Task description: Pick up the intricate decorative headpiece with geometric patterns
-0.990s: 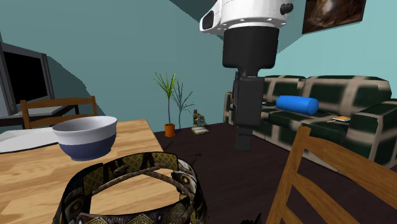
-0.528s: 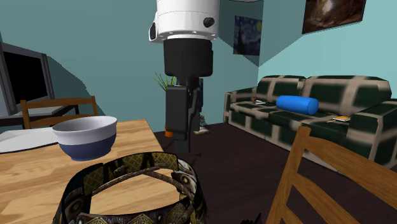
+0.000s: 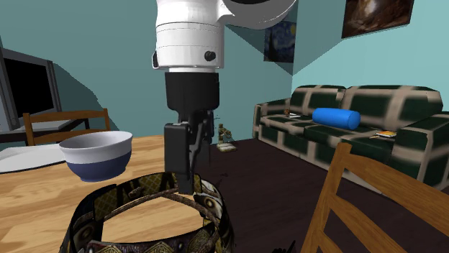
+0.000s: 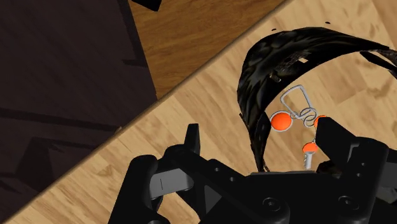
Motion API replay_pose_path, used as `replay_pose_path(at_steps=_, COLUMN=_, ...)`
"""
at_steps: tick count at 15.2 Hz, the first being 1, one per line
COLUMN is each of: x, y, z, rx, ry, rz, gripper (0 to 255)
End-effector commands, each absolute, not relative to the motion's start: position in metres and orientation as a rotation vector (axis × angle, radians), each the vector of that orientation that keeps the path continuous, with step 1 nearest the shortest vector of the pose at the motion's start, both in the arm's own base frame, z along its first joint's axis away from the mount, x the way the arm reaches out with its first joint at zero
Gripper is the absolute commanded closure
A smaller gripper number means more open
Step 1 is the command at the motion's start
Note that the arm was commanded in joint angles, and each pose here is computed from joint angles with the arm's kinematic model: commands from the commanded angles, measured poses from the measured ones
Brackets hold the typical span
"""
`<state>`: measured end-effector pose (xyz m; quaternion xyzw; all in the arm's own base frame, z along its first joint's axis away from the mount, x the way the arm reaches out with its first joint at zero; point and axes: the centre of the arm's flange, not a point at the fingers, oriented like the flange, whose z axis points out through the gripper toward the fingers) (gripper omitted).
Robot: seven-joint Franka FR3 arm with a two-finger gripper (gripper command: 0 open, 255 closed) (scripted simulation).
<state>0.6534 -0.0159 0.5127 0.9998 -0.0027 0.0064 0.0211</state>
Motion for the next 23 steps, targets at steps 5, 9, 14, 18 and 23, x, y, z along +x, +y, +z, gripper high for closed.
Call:
replay_pose_path(at_steps=5, x=0.654, y=-0.015, z=0.499, rx=3.099, ry=-0.008, rz=0.021, gripper=255)
replay_pose_path(at_steps=9, x=0.654, y=-0.015, z=0.499, rx=3.099, ry=-0.008, rz=0.021, gripper=255)
replay_pose_path(at_steps=14, x=0.654, y=-0.015, z=0.504, rx=3.099, ry=-0.008, rz=0.021, gripper=255)
replay_pose_path(at_steps=18, x=0.654, y=-0.015, z=0.525, rx=3.099, ry=-0.008, rz=0.021, gripper=255)
replay_pose_path(at_steps=23, x=0.654, y=-0.015, z=0.552, rx=3.099, ry=-0.008, rz=0.021, gripper=255)
